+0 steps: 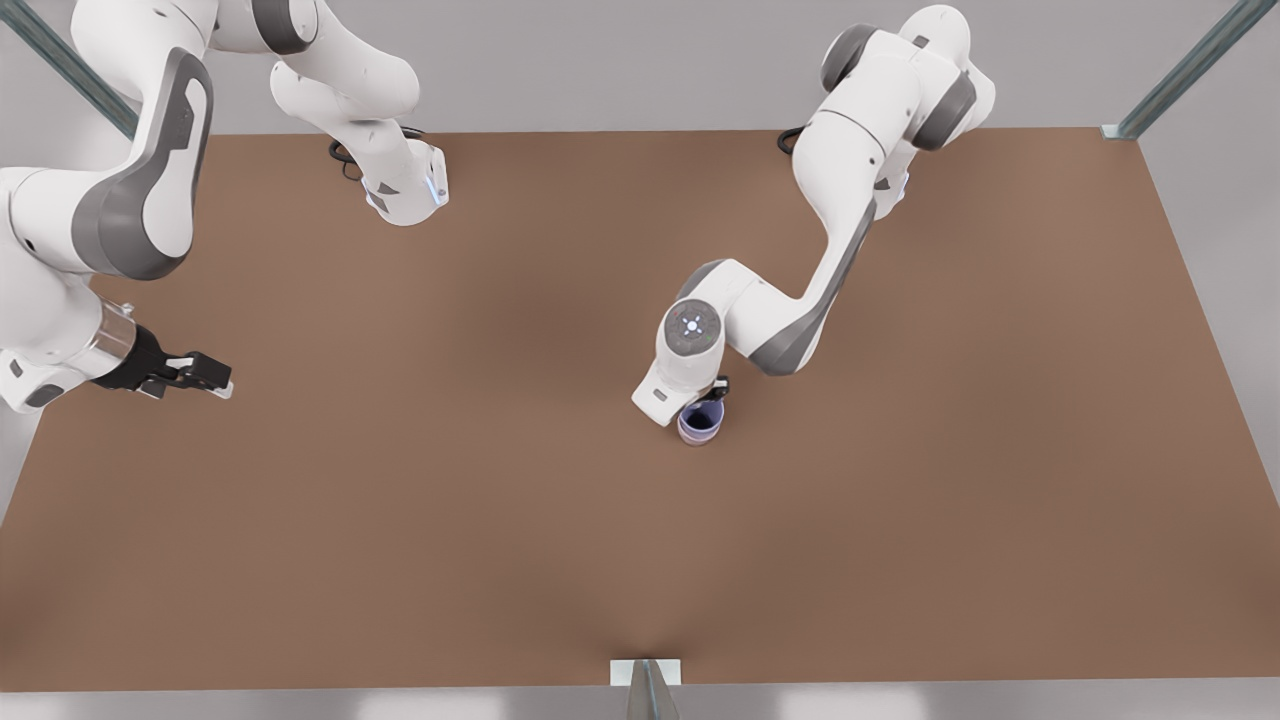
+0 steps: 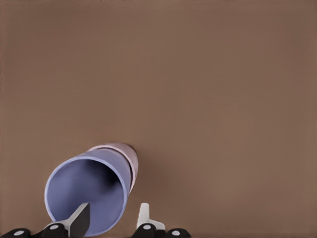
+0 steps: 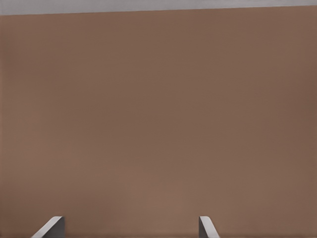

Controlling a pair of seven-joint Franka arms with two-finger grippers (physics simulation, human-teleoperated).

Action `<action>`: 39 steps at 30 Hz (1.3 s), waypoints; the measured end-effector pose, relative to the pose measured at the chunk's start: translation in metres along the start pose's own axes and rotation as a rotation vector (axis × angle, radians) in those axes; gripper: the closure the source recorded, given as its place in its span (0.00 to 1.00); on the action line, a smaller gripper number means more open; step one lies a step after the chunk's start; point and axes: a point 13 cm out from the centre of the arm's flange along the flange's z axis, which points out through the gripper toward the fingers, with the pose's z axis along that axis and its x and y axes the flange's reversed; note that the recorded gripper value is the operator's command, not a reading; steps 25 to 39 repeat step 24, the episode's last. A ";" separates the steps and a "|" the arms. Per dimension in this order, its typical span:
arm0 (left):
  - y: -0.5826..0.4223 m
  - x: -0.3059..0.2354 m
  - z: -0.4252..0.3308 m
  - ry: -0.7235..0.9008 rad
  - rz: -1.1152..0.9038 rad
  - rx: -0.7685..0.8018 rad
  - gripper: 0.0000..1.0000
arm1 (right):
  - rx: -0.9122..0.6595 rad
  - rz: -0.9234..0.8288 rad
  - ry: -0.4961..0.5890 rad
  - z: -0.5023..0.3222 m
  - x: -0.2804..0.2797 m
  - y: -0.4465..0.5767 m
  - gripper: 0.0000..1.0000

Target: Stack the cups, with the pink cup at the bottom and the purple cup at the top

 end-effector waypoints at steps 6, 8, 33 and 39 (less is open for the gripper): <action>0.135 -0.080 -0.099 -0.050 -0.175 0.007 0.00 | -0.001 -0.003 0.002 0.002 -0.001 0.002 0.00; 0.190 -0.102 -0.151 -0.080 -0.205 -0.012 0.00 | -0.001 -0.003 0.003 0.002 -0.001 0.002 0.00; 0.303 -0.033 -0.263 0.009 0.082 0.111 0.00 | 0.001 -0.003 -0.001 0.003 -0.003 0.000 0.00; 0.303 -0.033 -0.263 0.009 0.082 0.111 0.00 | 0.001 -0.003 -0.001 0.003 -0.003 0.000 0.00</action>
